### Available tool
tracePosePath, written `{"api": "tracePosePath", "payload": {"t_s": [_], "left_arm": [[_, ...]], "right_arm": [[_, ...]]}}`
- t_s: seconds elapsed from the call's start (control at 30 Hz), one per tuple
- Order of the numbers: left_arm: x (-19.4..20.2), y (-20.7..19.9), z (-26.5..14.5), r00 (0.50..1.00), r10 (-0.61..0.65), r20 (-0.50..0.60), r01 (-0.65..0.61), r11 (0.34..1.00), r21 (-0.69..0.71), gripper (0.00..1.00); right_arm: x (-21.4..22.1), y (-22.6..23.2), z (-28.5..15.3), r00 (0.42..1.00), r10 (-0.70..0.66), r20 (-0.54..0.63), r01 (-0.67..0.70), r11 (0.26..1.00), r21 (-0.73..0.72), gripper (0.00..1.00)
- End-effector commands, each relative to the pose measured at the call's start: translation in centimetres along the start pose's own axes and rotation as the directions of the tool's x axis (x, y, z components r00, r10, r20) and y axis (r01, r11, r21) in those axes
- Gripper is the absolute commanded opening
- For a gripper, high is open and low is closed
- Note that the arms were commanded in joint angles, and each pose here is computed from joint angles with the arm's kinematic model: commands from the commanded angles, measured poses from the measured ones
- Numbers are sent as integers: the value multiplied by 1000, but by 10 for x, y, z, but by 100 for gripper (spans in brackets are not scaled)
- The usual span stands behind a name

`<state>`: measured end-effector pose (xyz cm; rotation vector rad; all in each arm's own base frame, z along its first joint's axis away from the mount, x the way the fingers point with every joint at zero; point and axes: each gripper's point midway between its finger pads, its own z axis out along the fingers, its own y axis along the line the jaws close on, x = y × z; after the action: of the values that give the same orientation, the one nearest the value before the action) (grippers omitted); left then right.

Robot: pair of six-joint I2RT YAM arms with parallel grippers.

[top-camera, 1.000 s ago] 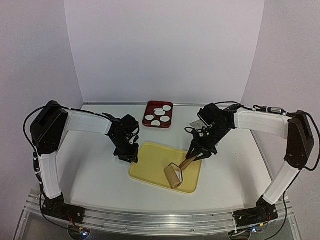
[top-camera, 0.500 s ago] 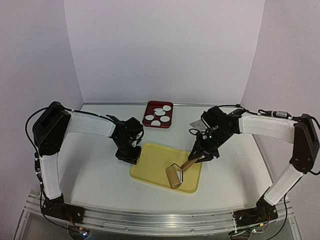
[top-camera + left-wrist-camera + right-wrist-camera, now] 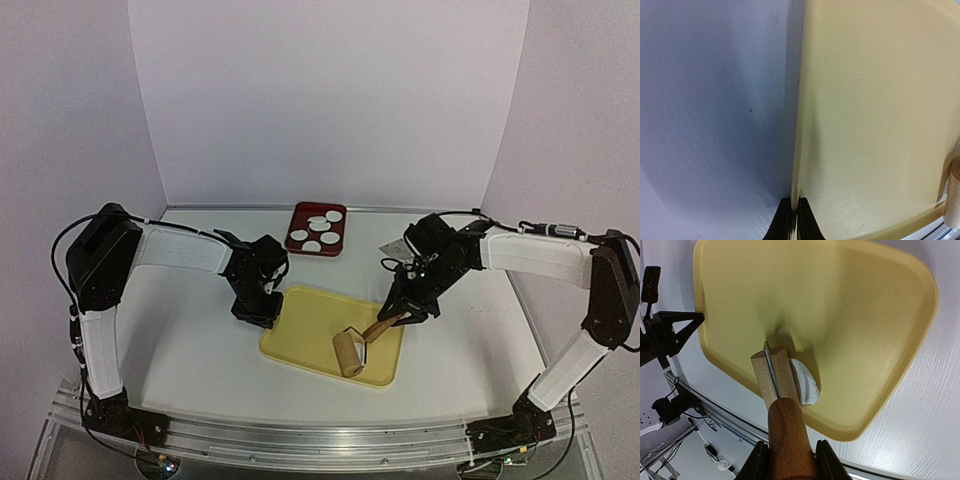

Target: Roll out the dumpling wrappers from the dough

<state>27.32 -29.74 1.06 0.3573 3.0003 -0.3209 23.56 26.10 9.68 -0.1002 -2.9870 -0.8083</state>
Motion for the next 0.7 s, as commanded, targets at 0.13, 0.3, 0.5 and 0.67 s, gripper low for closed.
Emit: {"api": "tracePosePath", "payload": {"t_s": [0.13,0.3,0.5,0.67], "left_arm": [[28,64,21,991,-112,-78,90,967,-239,0],[28,66,21,990,-117,-76,96,965,-242,0],[26,69,20,990,-121,-68,101,964,-247,0],[26,72,19,990,-129,-61,110,961,-255,0]], "right_arm": [[37,-153,-10,991,133,-19,-96,798,595,0],[39,-158,-14,989,144,-11,-109,794,597,0],[44,-173,-11,990,139,-38,-83,765,638,0],[50,-184,-13,988,149,-43,-84,747,660,0]]}}
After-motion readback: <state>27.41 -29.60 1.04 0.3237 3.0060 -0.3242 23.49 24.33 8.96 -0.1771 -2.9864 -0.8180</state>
